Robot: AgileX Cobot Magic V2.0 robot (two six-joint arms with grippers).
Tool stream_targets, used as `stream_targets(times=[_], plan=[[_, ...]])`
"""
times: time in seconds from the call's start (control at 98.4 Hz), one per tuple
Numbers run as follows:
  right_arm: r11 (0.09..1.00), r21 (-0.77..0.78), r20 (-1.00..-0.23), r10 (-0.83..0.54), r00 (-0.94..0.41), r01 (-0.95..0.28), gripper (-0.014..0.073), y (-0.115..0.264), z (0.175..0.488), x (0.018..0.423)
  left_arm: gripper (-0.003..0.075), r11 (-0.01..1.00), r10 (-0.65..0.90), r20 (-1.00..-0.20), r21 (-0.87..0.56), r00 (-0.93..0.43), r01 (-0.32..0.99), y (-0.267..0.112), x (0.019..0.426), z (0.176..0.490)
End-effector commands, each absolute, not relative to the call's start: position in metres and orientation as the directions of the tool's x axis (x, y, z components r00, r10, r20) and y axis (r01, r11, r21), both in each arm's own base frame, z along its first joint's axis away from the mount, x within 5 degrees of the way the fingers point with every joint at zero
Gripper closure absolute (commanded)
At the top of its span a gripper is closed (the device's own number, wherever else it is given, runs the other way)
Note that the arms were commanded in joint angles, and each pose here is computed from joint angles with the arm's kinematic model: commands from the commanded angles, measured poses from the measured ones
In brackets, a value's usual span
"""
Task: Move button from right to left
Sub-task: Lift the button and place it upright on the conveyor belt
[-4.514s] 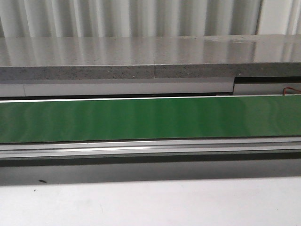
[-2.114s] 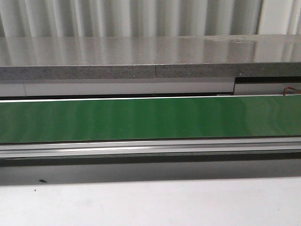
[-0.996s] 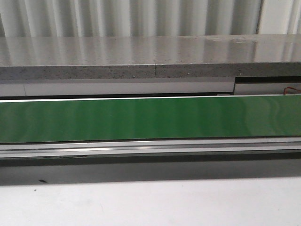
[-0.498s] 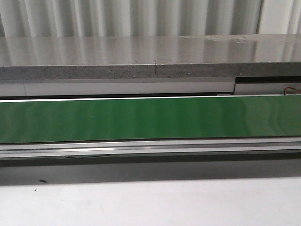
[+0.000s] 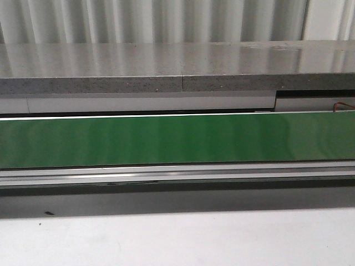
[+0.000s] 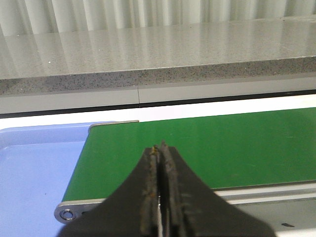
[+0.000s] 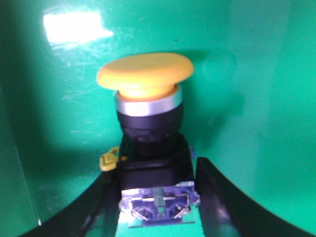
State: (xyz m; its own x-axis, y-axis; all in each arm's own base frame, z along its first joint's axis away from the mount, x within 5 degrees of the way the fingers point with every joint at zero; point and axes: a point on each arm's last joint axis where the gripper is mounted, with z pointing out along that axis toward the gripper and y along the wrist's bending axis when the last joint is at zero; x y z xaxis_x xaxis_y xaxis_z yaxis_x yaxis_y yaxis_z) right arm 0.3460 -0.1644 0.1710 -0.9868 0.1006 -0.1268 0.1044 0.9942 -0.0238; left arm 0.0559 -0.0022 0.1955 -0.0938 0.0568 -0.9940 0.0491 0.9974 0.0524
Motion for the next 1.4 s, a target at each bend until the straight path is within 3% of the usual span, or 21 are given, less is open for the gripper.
stream_targets(times=[0.0, 0.244, 0.478, 0.813, 1.017, 1.108, 1.281, 1.393], plan=[[0.993, -0.062, -0.247, 0.083, -0.966, 0.102, 0.0427, -0.164, 0.215, 0.345, 0.0741, 0.998, 0.037, -0.999, 0.036, -0.025, 0.046, -0.002, 0.055, 0.191], [0.989, -0.034, -0.359, 0.123, -0.925, 0.144, 0.0427, -0.137, 0.273, 0.331, 0.0741, 0.998, 0.037, -0.999, 0.036, -0.025, 0.046, -0.002, 0.055, 0.191], [0.990, 0.008, -0.382, 0.136, -0.914, 0.143, 0.0427, -0.093, 0.306, 0.321, 0.0741, 0.998, 0.037, -0.999, 0.036, -0.025, 0.046, -0.002, 0.055, 0.191], [0.989, 0.079, -0.314, 0.146, -0.938, 0.128, 0.0427, -0.030, 0.295, 0.335, 0.0741, 0.998, 0.037, -0.999, 0.036, -0.025, 0.046, -0.002, 0.055, 0.191], [0.984, 0.089, -0.255, 0.171, -0.952, 0.153, 0.0425, -0.023, 0.271, 0.348, 0.0741, 0.998, 0.037, -0.999, 0.036, -0.025, 0.046, -0.002, 0.055, 0.191], [0.984, 0.088, -0.242, 0.171, -0.955, 0.154, 0.0357, -0.023, 0.266, 0.350, 0.0741, 0.998, 0.037, -0.999, 0.036, -0.025, 0.046, -0.002, 0.055, 0.191], [0.985, 0.091, -0.283, 0.169, -0.944, 0.149, 0.0056, -0.022, 0.276, 0.347, 0.0741, 0.998, 0.037, -0.999, 0.036, -0.025, 0.046, -0.002, 0.055, 0.191], [0.991, 0.090, -0.347, 0.128, -0.929, 0.103, 0.0057, -0.013, 0.294, 0.340, 0.0741, 0.998, 0.037, -0.999, 0.036, -0.025, 0.046, -0.002, 0.055, 0.191]])
